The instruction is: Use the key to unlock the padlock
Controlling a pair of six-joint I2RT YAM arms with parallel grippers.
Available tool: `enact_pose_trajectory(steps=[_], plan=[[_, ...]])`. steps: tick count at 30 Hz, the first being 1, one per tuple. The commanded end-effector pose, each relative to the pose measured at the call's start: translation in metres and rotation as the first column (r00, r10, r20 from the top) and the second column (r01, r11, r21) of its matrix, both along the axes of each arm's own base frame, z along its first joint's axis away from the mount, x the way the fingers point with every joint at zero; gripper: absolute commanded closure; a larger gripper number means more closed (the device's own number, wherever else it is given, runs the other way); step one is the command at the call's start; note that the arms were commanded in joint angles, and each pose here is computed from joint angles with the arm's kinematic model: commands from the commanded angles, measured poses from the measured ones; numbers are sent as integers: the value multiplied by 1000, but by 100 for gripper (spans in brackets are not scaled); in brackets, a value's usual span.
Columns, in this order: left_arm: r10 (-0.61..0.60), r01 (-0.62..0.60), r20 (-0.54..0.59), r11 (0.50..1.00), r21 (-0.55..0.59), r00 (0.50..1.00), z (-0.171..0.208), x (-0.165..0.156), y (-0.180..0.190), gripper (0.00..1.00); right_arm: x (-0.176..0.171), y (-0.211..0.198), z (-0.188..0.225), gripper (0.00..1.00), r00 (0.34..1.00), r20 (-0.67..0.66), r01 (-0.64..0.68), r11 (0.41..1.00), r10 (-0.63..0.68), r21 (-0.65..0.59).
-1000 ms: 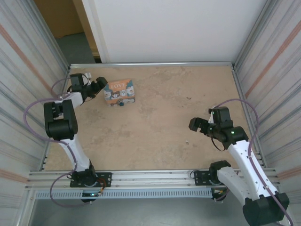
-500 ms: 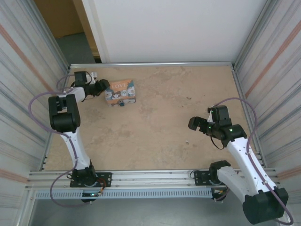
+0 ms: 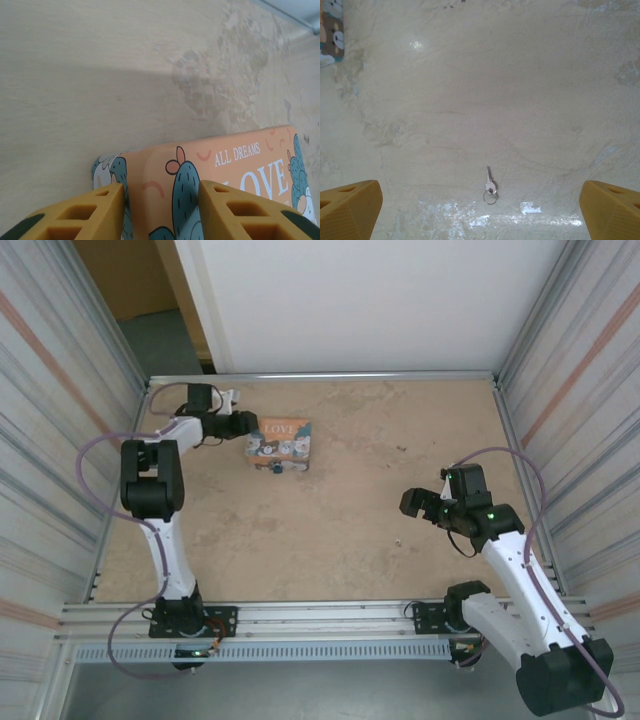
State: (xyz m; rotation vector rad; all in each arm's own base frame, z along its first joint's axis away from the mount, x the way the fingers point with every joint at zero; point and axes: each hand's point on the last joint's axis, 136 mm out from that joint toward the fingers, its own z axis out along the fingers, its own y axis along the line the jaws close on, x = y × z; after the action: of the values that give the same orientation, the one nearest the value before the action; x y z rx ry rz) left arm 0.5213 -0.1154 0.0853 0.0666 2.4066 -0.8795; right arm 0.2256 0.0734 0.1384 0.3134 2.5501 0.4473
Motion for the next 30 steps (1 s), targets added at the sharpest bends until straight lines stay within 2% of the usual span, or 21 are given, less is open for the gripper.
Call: enact_pose_trajectory(steps=[1,11,14,22,26,30], plan=[[-105,106,-40,994,9,994,-9,-18,-26,58,0,-1,3,0,1000,21,-18,1000,18,-18],[-201,203,-60,979,20,978,-4,-55,-82,57,-4,0,6,0,1000,16,-17,1000,18,-12],[-191,196,-67,978,74,979,-11,-67,-92,57,-5,0,6,0,1000,9,-15,1000,16,-9],[-183,186,-69,982,28,981,-14,-87,-116,56,-9,-1,8,4,1000,-28,-6,1000,6,-12],[-184,184,-53,983,5,982,-4,-85,-121,49,-14,0,5,9,998,-64,-11,1000,10,-13],[-177,177,1,984,-1,984,25,-78,-120,40,-17,6,2,16,995,-93,-32,999,31,-18]])
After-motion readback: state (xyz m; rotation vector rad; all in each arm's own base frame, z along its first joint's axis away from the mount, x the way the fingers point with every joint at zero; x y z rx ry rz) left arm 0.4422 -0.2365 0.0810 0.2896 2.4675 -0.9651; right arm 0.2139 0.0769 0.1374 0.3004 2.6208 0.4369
